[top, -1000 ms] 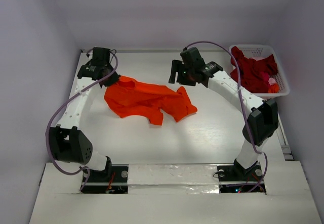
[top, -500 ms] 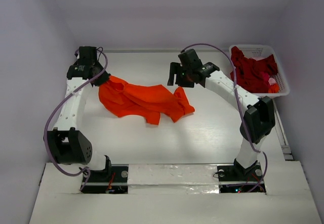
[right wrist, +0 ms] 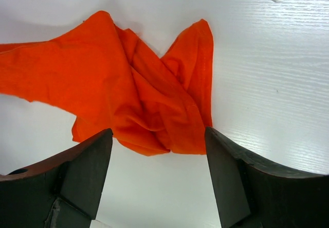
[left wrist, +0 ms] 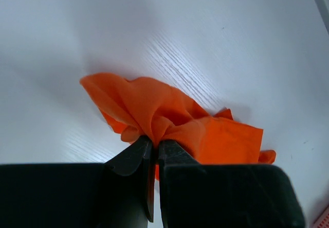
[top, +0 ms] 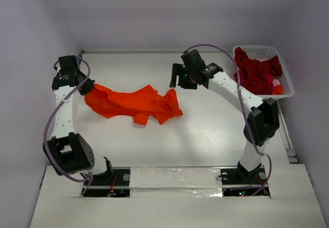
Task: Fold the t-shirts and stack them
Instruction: Flatten out the tshirt
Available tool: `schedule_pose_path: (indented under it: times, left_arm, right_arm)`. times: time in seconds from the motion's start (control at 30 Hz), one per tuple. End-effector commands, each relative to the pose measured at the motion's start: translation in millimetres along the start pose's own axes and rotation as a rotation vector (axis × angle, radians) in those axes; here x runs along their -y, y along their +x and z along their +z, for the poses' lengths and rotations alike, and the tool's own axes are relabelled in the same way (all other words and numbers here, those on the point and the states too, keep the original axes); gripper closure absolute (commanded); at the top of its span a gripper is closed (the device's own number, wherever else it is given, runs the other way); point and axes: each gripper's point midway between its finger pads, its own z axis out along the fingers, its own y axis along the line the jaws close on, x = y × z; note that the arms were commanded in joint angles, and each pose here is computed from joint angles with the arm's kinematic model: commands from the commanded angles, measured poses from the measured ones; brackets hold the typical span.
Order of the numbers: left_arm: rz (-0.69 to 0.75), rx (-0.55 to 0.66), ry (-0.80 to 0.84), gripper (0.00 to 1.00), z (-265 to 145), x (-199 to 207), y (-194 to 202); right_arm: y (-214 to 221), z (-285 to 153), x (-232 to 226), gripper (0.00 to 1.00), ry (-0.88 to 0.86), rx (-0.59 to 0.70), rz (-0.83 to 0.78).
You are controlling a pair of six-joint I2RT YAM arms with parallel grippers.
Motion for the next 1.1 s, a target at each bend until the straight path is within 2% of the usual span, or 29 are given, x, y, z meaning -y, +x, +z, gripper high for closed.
schedule_pose_path:
  times: [0.0,0.1,0.23,0.47,0.87,1.07]
  left_arm:
    - [-0.027,-0.018,0.075,1.0,4,12,8]
    - [-0.035,-0.054,0.073,1.0,11,8,20]
    - [-0.029,-0.039,0.072,1.0,8,8,17]
    - [-0.02,-0.001,0.078,1.0,-6,13,4]
    - [-0.024,-0.006,0.102,1.0,-11,17,5]
    - [-0.018,0.01,0.104,1.0,-15,18,0]
  right_arm:
    - [-17,-11,-17,0.22,-0.061,0.03,-0.017]
    - [-7,0,-27,0.22,-0.108,-0.047,-0.037]
    - [19,37,-29,0.26,-0.125,-0.178,-0.04]
    - [42,68,-31,0.33,-0.153,-0.284,-0.036]
    - [51,81,-19,0.34,-0.118,-0.262,-0.019]
    - [60,93,-19,0.39,-0.125,-0.288,0.016]
